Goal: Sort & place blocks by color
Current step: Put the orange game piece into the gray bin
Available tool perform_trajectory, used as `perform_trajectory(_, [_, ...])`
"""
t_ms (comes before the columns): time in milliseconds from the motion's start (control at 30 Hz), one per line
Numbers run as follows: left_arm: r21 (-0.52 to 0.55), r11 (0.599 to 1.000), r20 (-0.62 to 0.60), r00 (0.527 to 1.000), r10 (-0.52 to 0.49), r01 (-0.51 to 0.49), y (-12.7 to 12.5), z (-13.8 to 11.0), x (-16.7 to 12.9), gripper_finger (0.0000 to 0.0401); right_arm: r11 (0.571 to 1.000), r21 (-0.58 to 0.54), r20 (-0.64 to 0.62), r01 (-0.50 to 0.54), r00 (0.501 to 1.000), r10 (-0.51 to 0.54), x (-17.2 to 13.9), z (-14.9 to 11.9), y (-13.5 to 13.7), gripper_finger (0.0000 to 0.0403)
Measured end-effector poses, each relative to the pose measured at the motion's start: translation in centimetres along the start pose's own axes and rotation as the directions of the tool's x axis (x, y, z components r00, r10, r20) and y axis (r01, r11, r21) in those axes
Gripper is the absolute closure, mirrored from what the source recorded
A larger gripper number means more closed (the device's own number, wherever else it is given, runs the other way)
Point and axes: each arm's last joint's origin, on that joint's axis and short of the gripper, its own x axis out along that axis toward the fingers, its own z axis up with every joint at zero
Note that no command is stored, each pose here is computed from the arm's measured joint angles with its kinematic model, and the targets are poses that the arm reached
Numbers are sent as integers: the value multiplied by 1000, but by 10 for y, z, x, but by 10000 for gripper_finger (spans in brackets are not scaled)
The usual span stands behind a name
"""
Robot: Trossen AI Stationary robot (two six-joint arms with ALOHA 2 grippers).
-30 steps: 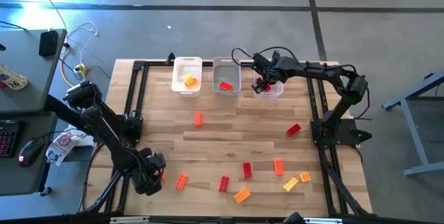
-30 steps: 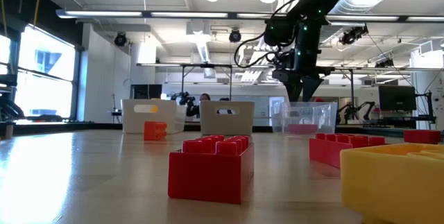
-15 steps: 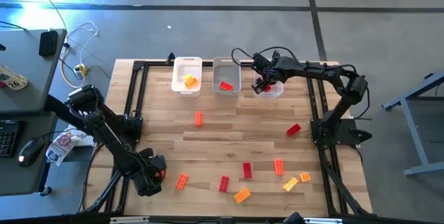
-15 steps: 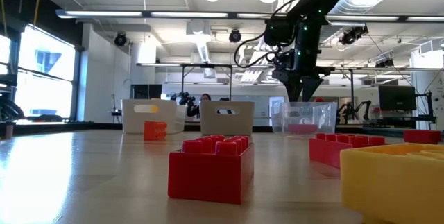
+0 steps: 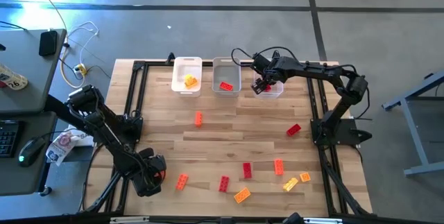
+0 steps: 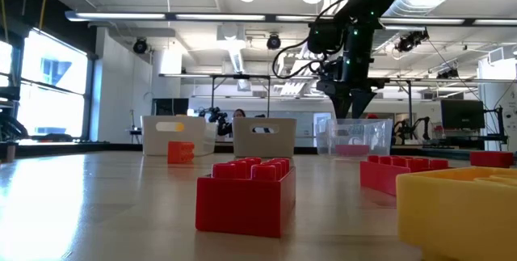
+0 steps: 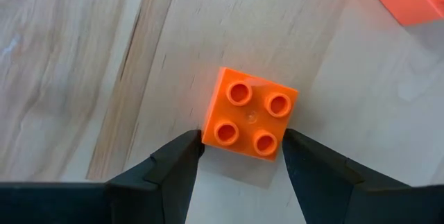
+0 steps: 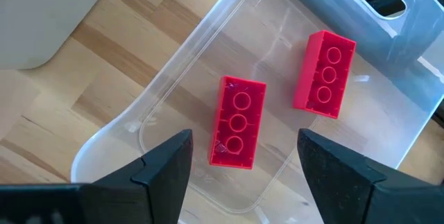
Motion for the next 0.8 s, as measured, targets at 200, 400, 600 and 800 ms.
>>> perform_trajectory(200, [-15, 1000, -23, 1000, -5, 4, 0, 1, 0, 204, 1000, 0, 0, 1, 1000, -1, 0, 0, 0, 155])
perform_trajectory(400, [-37, 999, -73, 997, -13, 10, 2, 4, 1, 203, 1000, 0, 0, 0, 1000, 0, 0, 0, 0, 155])
perform_trajectory(600, [-39, 999, -100, 995, -20, 17, 3, 10, 2, 188, 1000, -1, 0, 0, 1000, 0, 0, 0, 0, 155])
perform_trajectory(800, [6, 1000, -126, 992, -28, 29, 5, 16, 3, 171, 1000, -5, 0, 0, 1000, 0, 0, 0, 0, 155])
